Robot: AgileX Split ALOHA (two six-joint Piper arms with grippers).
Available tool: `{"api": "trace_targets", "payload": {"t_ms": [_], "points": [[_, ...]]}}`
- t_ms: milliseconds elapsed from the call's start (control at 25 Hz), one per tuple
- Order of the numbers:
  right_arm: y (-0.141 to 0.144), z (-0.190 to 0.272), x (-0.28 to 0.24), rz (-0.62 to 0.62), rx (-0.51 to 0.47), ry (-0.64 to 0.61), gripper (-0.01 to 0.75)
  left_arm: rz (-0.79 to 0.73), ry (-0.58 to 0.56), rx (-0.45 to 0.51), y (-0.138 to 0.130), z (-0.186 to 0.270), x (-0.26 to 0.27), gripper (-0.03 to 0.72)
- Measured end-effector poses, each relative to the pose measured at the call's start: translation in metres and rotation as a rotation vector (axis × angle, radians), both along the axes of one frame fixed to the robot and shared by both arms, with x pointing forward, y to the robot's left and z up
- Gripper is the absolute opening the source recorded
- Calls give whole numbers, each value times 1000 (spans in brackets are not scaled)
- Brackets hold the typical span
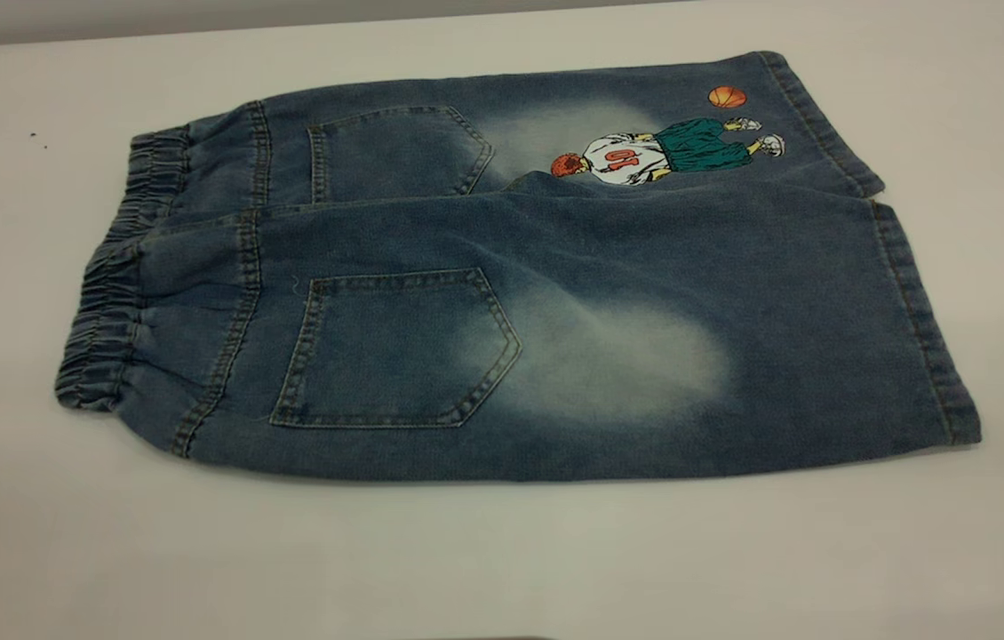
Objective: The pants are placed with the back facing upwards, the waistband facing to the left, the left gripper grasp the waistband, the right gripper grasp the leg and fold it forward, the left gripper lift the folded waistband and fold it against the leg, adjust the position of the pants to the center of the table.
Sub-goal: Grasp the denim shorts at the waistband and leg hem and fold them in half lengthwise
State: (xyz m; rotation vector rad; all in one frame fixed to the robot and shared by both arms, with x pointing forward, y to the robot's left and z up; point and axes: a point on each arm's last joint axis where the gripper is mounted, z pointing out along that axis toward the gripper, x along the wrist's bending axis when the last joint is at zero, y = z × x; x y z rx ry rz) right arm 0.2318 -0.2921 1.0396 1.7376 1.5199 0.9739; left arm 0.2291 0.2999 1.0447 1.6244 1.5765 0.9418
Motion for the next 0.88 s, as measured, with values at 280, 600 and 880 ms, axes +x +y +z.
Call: {"api": "trace_targets", "payload": {"t_ms": [280,600,880], "points": [[4,15,9,57,34,65,505,36,123,-36,2,20,18,537],[3,74,52,93,27,135,588,90,273,-172,0,57,97,537],[3,88,97,90,31,220,588,156,386,-299,-1,18,199,537]]}}
